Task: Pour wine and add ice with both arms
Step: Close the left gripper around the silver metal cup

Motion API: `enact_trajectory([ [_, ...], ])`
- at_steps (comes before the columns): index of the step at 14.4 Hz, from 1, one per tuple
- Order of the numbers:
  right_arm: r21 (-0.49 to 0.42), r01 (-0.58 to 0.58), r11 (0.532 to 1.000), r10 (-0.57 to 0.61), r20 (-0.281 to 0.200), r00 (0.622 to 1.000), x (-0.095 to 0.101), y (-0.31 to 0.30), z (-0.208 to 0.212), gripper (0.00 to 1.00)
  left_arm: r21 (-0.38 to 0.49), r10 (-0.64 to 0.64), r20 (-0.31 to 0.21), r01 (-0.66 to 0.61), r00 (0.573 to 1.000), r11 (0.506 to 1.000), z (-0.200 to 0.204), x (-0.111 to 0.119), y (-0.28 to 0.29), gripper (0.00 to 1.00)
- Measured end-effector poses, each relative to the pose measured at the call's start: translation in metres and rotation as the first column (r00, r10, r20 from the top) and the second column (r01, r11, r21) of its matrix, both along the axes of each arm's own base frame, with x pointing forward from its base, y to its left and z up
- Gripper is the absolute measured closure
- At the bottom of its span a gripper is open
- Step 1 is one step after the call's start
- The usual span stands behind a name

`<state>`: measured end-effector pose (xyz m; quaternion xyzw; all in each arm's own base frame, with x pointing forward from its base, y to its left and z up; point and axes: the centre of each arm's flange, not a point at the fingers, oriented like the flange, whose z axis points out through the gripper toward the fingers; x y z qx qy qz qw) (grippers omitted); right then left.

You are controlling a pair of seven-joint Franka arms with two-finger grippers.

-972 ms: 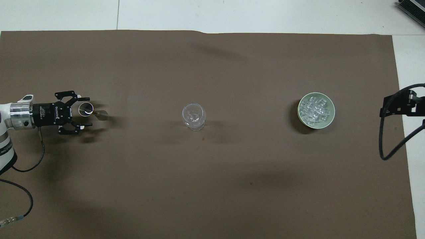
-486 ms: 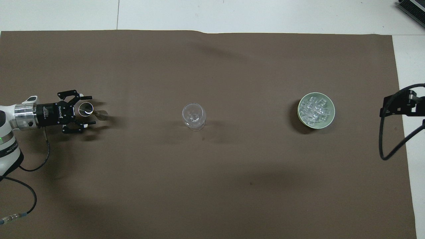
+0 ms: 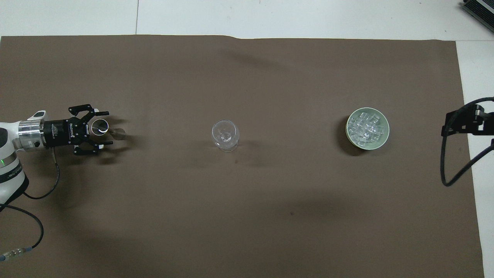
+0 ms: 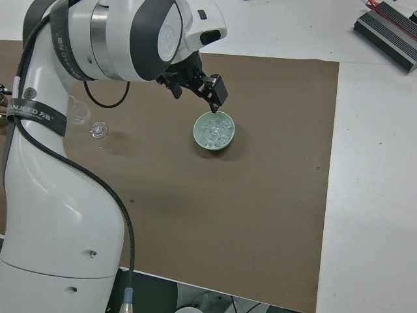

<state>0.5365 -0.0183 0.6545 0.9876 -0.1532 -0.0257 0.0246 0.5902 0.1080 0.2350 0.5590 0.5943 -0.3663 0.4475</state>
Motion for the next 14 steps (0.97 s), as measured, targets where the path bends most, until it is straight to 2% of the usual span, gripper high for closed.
enact_trajectory([
  [2, 0.000, 0.000, 1.000, 0.000, 0.000, 1.000, 0.0000, 0.0000, 0.0000, 0.00, -0.010, -0.007, 0.004, 0.007, 1.000, 1.000, 0.0007, -0.0004, -0.0014, 0.00],
  [3, 0.000, 0.000, 1.000, 0.000, 0.000, 1.000, 0.0000, 0.0000, 0.0000, 0.00, -0.011, -0.008, 0.006, 0.008, 1.000, 1.000, 0.0008, -0.0004, -0.0017, 0.07],
  [4, 0.000, 0.000, 1.000, 0.000, 0.000, 1.000, 0.0000, 0.0000, 0.0000, 0.00, -0.012, -0.007, 0.007, 0.008, 1.000, 1.000, 0.0009, -0.0004, -0.0017, 0.07],
  [5, 0.000, 0.000, 1.000, 0.000, 0.000, 1.000, 0.0000, 0.0000, 0.0000, 0.00, -0.013, -0.007, 0.008, 0.007, 1.000, 1.000, 0.0010, -0.0003, -0.0018, 0.13],
  [7, 0.000, 0.000, 1.000, 0.000, 0.000, 1.000, 0.0000, 0.0000, 0.0000, 0.00, -0.013, -0.007, 0.009, 0.008, 1.000, 1.000, 0.0010, -0.0003, -0.0018, 0.37],
  [8, 0.000, 0.000, 1.000, 0.000, 0.000, 1.000, 0.0000, 0.0000, 0.0000, 0.00, -0.013, -0.008, 0.010, 0.008, 1.000, 1.000, 0.0010, -0.0003, -0.0018, 0.41],
  [10, 0.000, 0.000, 1.000, 0.000, 0.000, 1.000, 0.0000, 0.0000, 0.0000, 0.00, -0.014, -0.008, 0.010, 0.008, 1.000, 1.000, 0.0011, -0.0004, -0.0018, 0.45],
  [14, 0.000, 0.000, 1.000, 0.000, 0.000, 1.000, 0.0000, 0.0000, 0.0000, 0.00, -0.014, -0.005, 0.010, 0.006, 1.000, 1.000, 0.0012, -0.0007, 0.0001, 0.45],
])
